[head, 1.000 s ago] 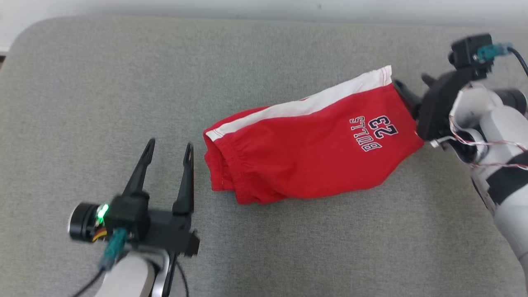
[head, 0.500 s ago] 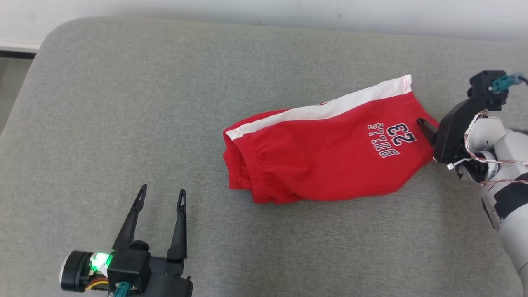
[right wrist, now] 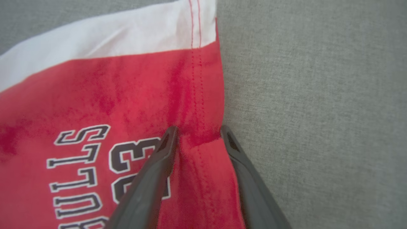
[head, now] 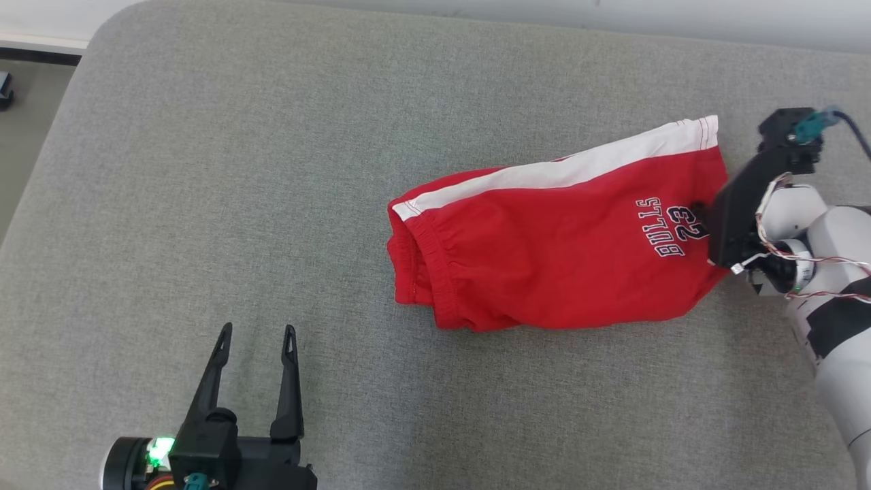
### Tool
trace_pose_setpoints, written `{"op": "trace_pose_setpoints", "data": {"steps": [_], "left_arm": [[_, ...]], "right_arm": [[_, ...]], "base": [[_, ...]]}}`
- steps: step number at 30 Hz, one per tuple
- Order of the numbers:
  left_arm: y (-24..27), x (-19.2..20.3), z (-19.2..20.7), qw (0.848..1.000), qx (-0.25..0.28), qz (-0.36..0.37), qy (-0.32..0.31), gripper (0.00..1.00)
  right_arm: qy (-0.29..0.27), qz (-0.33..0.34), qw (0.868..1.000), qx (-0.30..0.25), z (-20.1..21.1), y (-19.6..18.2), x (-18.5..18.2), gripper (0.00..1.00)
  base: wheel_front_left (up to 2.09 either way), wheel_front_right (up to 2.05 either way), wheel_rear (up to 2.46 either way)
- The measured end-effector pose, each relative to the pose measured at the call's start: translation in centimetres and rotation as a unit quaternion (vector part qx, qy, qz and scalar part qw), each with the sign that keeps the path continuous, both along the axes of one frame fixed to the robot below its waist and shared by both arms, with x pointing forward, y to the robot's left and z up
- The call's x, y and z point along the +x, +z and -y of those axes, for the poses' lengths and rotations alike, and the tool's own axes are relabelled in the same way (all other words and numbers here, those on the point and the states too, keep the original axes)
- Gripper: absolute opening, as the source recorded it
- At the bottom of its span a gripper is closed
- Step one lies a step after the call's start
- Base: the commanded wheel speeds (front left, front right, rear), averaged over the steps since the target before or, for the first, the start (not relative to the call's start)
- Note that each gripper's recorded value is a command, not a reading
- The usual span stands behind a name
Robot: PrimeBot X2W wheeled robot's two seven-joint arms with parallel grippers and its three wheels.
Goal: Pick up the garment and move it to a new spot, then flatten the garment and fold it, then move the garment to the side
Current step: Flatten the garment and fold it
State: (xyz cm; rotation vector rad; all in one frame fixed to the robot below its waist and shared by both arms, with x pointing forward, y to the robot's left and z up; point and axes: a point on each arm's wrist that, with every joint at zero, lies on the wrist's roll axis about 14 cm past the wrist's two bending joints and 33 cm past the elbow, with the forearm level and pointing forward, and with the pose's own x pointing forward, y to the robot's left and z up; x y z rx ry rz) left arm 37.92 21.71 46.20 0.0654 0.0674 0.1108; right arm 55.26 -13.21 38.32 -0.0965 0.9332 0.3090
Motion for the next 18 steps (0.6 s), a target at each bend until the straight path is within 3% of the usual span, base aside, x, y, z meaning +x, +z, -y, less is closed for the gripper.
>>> {"op": "trace_pose_setpoints", "data": {"steps": [2,3,11,18], "left_arm": [[-0.2,-0.2,0.1,1.0,-0.003,-0.003,-0.001,1.0],[-0.3,-0.2,0.1,1.0,-0.004,-0.004,0.0,1.0],[-0.3,-0.5,0.6,1.0,-0.016,-0.003,-0.006,1.0],[0.3,-0.9,1.1,1.0,-0.02,0.006,-0.015,1.0]], "right_arm": [[0.014,-0.012,1.0,-0.007,-0.5,-0.1,-0.5,0.14],[0.02,-0.016,1.0,-0.011,-0.6,-0.1,-0.7,0.0],[0.011,0.012,1.0,-0.025,1.6,1.0,-1.3,0.0],[-0.046,0.057,0.996,-0.05,7.0,2.7,-1.7,0.0]], "base": [[0.0,0.0,0.0],[0.0,0.0,0.0],[0.0,0.0,0.0],[0.0,0.0,0.0]]}}
